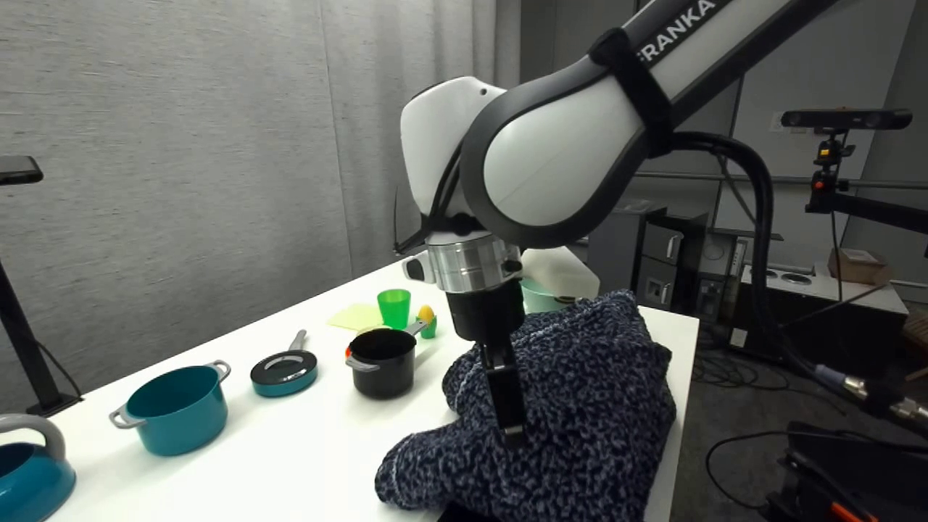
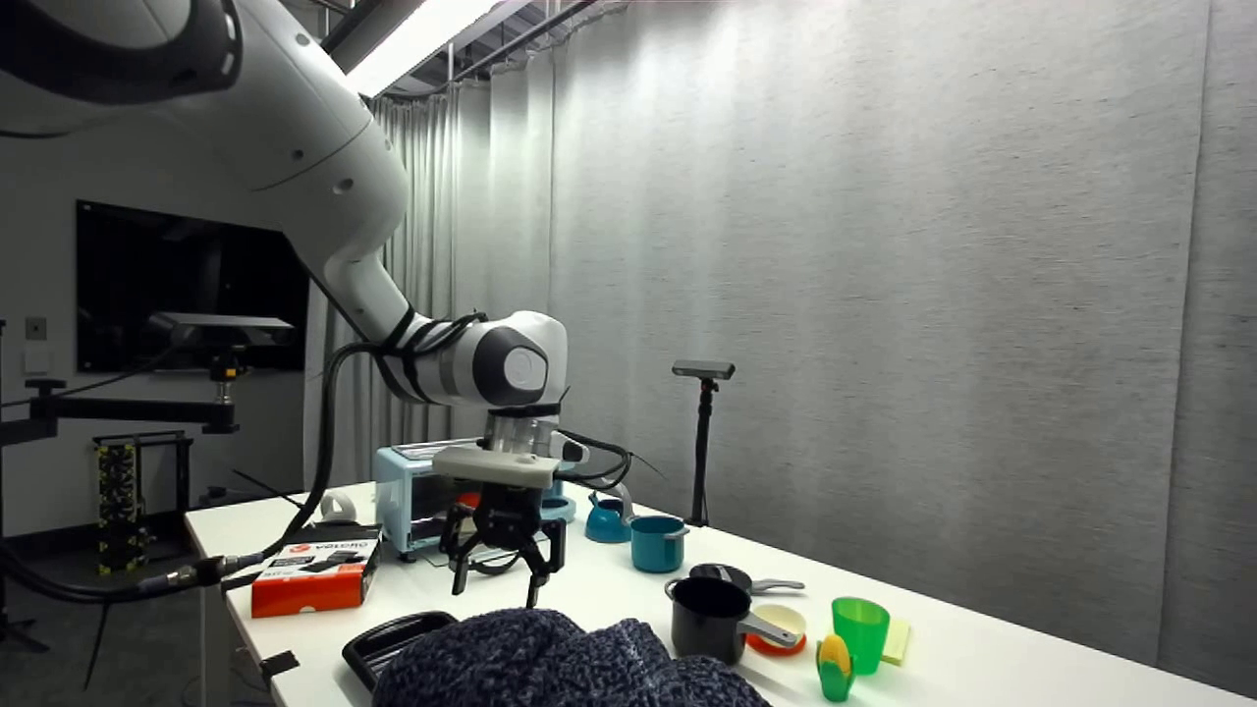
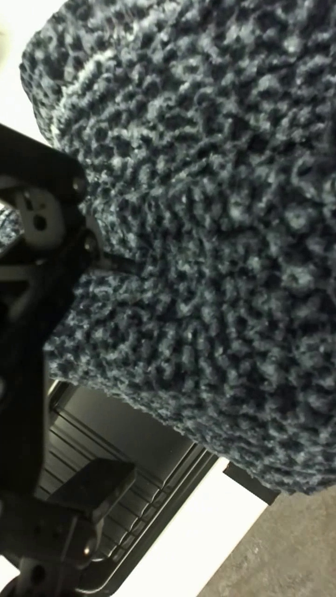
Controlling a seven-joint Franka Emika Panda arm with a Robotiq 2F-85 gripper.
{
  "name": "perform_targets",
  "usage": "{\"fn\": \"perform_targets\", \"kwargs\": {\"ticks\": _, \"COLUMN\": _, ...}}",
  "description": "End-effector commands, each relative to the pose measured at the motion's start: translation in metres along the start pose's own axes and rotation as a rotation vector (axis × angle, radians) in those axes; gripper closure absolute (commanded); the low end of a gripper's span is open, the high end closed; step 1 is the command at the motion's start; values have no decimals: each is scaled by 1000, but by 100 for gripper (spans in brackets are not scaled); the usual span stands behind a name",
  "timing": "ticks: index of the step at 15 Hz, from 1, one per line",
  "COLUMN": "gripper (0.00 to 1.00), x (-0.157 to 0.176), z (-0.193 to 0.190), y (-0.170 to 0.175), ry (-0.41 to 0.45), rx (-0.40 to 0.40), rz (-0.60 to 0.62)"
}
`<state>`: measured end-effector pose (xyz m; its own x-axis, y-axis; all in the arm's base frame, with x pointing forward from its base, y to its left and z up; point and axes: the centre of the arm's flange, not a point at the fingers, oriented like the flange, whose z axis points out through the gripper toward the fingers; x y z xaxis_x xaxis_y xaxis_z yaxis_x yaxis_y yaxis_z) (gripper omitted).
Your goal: Fold up the grey cloth on the table.
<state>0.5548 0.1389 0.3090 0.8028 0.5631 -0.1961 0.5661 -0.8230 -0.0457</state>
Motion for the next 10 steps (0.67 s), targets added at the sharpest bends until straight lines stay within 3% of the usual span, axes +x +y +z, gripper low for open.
{"fn": "perform_targets", "kwargs": {"ticks": 1, "gripper": 0, "x": 8, "z": -7, "y": 8, "ry": -51, "rx": -18, "rz": -27}}
{"fn": "perform_targets", "kwargs": {"ticks": 3, "gripper": 0, "x": 1, "z": -5, "y": 15, "ry": -34, "rx": -15, "rz": 7}}
{"fn": "perform_targets", "kwargs": {"ticks": 10, "gripper": 0, "x": -17, "z": 12, "y": 40, "ry": 30, "rx": -132, "rz": 261}}
